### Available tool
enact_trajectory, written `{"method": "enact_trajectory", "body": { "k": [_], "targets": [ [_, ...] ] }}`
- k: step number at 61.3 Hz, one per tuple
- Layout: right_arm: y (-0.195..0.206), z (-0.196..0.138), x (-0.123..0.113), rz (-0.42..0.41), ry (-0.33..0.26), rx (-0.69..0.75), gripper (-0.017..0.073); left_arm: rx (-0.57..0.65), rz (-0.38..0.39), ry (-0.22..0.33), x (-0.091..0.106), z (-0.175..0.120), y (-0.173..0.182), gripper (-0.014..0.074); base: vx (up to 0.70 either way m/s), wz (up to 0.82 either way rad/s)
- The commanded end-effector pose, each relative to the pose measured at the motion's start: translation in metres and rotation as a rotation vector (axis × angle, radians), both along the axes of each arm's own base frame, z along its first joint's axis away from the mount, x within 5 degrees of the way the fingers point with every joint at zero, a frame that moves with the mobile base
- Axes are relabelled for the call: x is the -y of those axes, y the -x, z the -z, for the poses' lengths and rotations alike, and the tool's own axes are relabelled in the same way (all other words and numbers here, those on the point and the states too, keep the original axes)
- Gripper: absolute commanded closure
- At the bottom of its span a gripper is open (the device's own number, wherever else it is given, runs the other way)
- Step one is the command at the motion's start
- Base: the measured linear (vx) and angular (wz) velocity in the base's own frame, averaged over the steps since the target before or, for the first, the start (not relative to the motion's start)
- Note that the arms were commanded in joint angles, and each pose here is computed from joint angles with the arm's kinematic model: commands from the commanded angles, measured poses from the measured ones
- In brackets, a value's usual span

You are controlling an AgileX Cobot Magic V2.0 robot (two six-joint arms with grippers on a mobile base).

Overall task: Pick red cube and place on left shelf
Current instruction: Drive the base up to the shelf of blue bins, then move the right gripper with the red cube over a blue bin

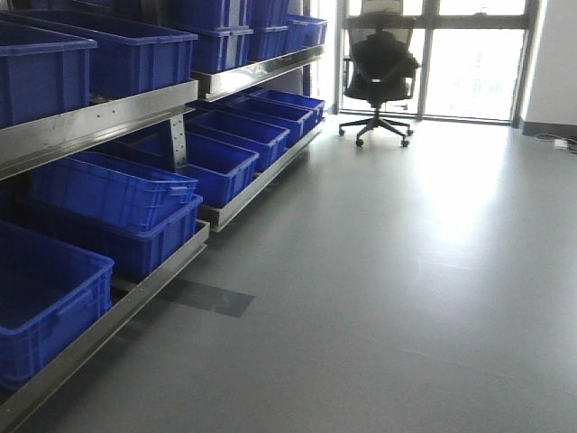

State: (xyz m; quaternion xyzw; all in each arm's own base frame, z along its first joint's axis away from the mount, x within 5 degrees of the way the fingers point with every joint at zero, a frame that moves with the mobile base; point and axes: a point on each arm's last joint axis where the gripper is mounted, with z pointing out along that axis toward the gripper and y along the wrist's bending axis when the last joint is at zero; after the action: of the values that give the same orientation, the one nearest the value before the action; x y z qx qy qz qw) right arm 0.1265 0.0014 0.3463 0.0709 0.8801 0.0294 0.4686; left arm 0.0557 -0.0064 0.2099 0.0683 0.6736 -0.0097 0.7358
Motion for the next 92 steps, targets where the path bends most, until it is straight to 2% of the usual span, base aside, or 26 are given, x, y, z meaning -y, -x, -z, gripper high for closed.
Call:
{"method": "enact_trajectory", "body": {
  "k": [1,50,74,92],
  "targets": [
    [-0.0027,-0.0167,0.0004,-0.008,0.018,0.107,0.0501,0.053,0.001,0.008,0.0000,0.0003,-0.0010,0.0488,0.67,0.30],
    [-0.0027,-0.0167,0.0004,-0.008,0.018,0.107,0.0501,0.053,0.001,0.008,0.0000,0.0003,-0.0010,0.0488,0.56,0.42],
    [-0.0038,-0.0162,0.0003,-0.008,0.019,0.103,0.0501,0.053,0.001,0.008,0.0000,0.0003,-0.0010,0.0488,0.33,0.82],
    [-0.0040,-0.0161,0.0003,-0.008,0.019,0.102,0.0501,0.053,0.001,0.008,0.0000,0.0003,-0.0010,0.0488,0.16,0.46]
  ]
}}
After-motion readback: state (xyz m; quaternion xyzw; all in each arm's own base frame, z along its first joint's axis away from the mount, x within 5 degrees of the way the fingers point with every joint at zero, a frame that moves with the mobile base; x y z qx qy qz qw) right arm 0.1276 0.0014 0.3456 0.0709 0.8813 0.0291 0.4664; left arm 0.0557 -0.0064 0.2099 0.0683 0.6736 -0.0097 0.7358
